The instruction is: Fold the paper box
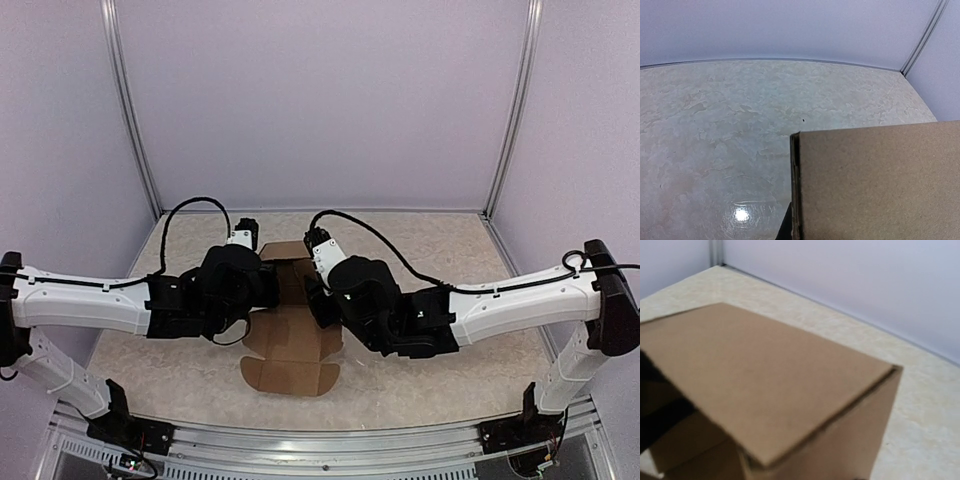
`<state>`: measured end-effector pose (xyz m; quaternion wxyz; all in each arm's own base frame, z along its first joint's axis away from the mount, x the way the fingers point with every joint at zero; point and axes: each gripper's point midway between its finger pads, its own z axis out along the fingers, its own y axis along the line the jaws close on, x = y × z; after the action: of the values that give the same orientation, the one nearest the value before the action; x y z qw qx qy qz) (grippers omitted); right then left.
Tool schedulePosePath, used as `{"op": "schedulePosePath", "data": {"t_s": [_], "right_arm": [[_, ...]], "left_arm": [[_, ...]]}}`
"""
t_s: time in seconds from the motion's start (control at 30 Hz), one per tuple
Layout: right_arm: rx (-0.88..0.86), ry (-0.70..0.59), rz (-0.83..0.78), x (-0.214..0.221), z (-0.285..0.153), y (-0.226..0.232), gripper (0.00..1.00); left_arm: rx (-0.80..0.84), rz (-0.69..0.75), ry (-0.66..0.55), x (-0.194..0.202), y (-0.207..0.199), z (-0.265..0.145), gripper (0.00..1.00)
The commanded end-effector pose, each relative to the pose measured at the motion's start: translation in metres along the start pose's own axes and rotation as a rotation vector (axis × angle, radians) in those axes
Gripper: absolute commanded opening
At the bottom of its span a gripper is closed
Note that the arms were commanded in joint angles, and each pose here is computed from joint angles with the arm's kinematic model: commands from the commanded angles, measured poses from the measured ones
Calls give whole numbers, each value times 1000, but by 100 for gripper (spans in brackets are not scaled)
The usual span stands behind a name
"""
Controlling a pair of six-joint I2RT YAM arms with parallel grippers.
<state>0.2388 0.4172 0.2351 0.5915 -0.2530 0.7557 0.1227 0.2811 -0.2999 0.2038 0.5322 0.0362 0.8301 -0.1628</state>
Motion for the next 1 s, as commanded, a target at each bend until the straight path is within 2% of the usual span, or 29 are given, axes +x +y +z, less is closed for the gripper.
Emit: {"op": "schedulePosePath", "data": {"t_s": [0.0,0.17,0.4,0.53,0.83,0.97], "right_arm": [[81,-48,-9,-13,6,2,43],[127,-62,-42,-15,10,7,40],[149,-82,-72,-15,10,18,18],[163,-99,-92,-18,6,24,0],[181,-138,-130,-24,-4,33,0],[185,-138,-130,-26,-4,33,0]], "left_arm": [[43,-43,-7,-6,-17,-7,0],[48,-63,-6,-5,-18,-9,0],[45,-75,-6,-4,-17,-9,0],[46,-85,-12,-6,-16,-11,0],[54,-96,-13,-8,-19,-12,0],[53,-103,-15,-10,-20,-11,13]]}}
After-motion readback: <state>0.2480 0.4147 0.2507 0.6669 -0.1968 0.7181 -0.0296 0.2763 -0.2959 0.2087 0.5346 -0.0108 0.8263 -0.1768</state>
